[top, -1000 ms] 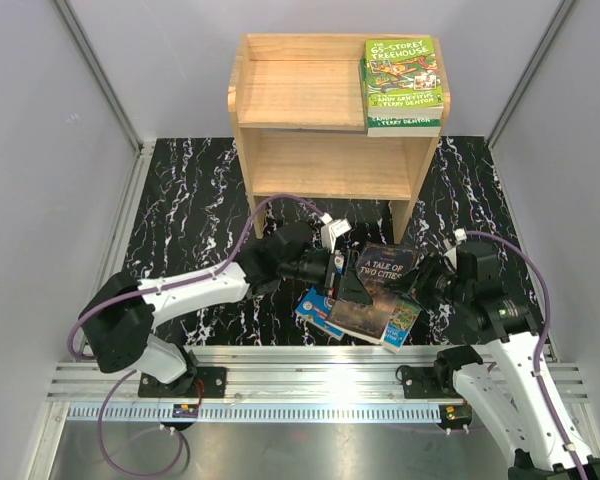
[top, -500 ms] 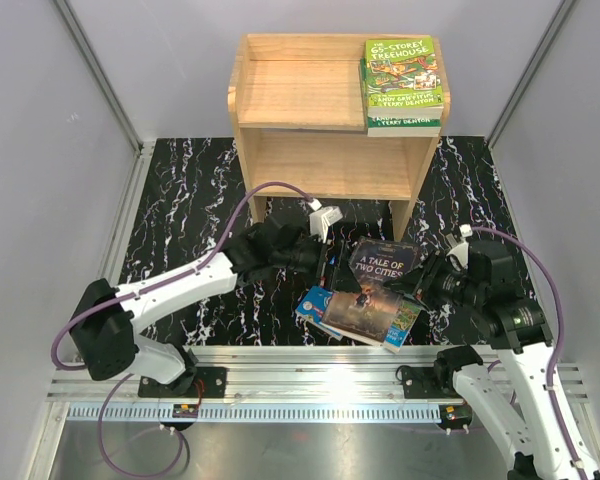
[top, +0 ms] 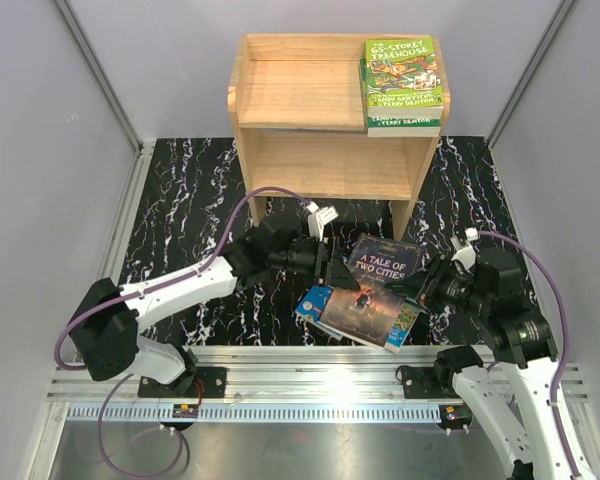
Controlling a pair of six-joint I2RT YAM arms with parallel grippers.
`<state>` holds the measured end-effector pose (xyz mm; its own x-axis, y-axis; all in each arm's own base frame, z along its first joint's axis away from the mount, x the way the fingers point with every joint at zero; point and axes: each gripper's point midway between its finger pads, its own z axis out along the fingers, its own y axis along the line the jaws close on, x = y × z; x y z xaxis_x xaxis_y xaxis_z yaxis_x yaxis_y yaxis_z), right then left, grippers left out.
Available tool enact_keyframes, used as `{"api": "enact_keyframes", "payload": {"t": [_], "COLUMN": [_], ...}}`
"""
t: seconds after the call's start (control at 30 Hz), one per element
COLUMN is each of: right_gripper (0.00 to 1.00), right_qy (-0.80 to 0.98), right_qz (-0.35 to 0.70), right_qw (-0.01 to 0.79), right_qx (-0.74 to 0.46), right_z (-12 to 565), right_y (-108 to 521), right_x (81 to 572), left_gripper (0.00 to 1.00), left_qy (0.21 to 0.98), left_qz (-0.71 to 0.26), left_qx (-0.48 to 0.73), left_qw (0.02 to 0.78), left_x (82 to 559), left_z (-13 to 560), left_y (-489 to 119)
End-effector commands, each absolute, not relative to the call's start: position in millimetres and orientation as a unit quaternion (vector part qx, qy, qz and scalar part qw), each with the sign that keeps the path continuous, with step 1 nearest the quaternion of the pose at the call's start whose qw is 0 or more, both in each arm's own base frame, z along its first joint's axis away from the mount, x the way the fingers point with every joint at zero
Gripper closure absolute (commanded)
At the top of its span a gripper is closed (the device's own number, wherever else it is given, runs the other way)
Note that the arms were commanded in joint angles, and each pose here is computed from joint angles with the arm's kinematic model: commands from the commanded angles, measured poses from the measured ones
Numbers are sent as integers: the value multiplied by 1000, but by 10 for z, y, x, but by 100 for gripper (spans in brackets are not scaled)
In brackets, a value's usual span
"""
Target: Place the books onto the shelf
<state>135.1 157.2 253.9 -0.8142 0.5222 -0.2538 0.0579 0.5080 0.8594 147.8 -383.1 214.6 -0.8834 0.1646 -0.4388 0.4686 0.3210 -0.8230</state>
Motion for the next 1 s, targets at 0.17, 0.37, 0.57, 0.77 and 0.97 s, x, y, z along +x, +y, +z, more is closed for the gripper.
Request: {"api": "enact_keyframes", "payload": {"t": [0.17, 0.37, 0.57, 0.77, 0.97], "right_gripper": [100, 100, 97, 6, 0], "right_qy": [784, 787, 791, 788, 787], "right_qz": [526, 514, 492, 463, 420], "right_qw": [299, 308, 333, 380, 428], "right_qx": [139, 144, 148, 143, 148], "right_z": [2813, 2793, 2896, 3210, 3395], "right_y": [1656, 1623, 1532, 1399, 1200], "right_x": [1336, 1367, 1343, 1308, 1231], "left_gripper": [52, 91, 100, 100, 100], "left_qy": [669, 652, 679, 637, 549], "left_qz": [-701, -708, -663, -660, -704], "left_qx": [228, 260, 273, 306, 297], "left_qw": [95, 75, 155, 254, 340], "left_x": [1095, 898, 1030, 1165, 1480], "left_z": [3139, 3318, 3715, 4697, 5771], "left_y": [-3942, -3937, -3881, -3804, -3631]}}
